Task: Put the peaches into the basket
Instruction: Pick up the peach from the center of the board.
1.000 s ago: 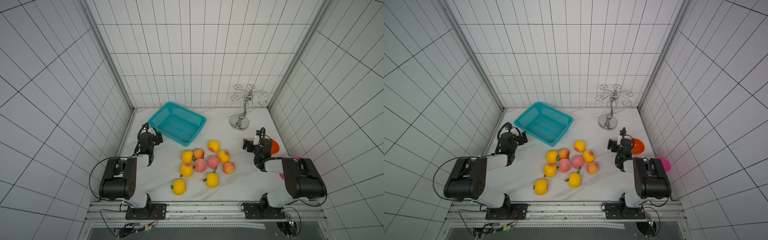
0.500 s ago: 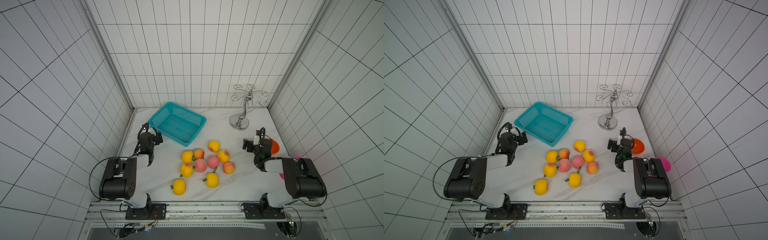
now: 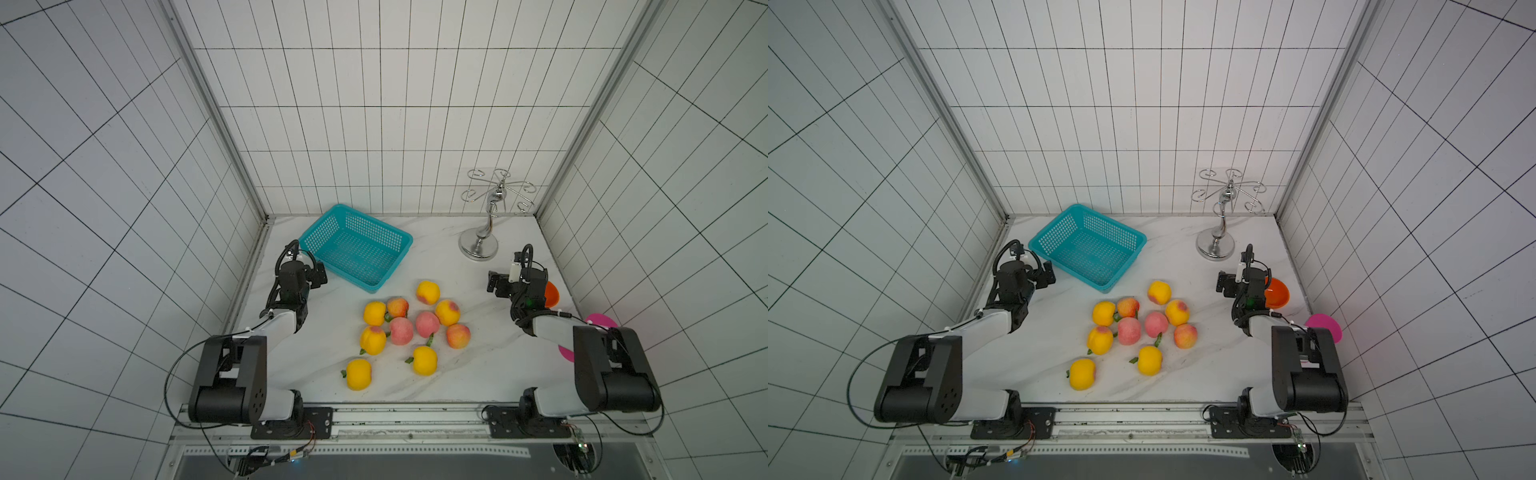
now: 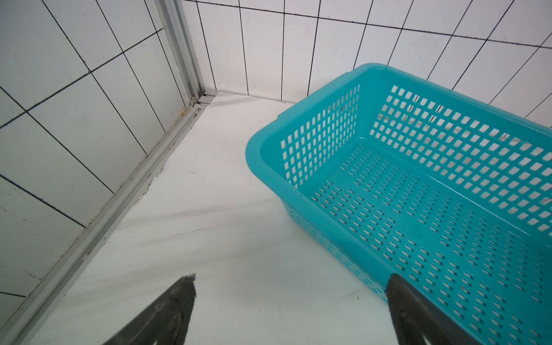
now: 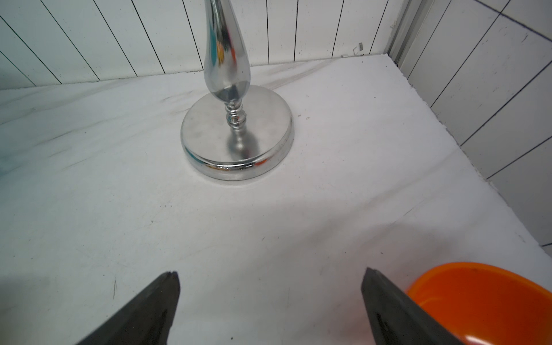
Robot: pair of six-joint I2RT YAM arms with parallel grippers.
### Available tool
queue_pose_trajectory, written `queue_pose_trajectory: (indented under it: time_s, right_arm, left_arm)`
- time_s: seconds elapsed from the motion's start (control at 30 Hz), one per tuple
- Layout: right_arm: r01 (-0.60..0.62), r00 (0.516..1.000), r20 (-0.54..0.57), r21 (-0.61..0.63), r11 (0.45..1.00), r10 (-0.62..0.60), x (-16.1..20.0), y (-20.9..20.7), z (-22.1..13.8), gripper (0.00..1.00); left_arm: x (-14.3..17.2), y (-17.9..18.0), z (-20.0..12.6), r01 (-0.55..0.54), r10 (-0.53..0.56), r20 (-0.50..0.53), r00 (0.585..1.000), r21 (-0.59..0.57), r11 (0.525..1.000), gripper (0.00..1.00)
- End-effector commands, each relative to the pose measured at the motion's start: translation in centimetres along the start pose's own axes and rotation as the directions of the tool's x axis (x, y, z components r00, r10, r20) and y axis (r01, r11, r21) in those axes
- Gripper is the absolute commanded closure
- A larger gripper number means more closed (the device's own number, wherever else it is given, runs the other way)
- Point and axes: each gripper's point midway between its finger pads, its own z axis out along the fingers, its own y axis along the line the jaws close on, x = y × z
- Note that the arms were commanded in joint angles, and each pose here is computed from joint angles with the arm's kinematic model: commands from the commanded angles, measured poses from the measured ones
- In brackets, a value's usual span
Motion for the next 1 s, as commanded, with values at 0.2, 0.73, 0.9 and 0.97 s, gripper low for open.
queue_pose_trajectory:
  time_s: [0.2,0.73,0.9,0.97]
  right_arm:
    - [-0.088,0.991,-0.092,0.117,0.989,0.099,-4.3,-1.5,-1.1,0.01]
    - [-0.024,0.933,-0.361,-0.062,0.998,0.0,-9.4,8.4,-6.2,0.01]
    - [-0.019,0.908,-0.417,-0.125,0.992,-0.035,-8.0,11.3,-8.7,0.01]
    - [-0.028,0.895,-0.444,-0.136,0.99,-0.036,-7.0,11.7,-9.9,0.01]
  left_arm:
    - [-4.8,-1.3,-3.9,0.221,-0.222,-0.061,0.973,-0.021,0.975,0.01]
    - [-3.3,-11.2,-8.1,0.244,-0.171,-0.341,0.925,0.186,0.952,0.01]
    - [-1.8,-12.4,-9.3,0.239,-0.133,-0.424,0.896,0.208,0.948,0.01]
    - [-1.0,-13.0,-10.1,0.224,-0.104,-0.455,0.885,0.217,0.95,0.01]
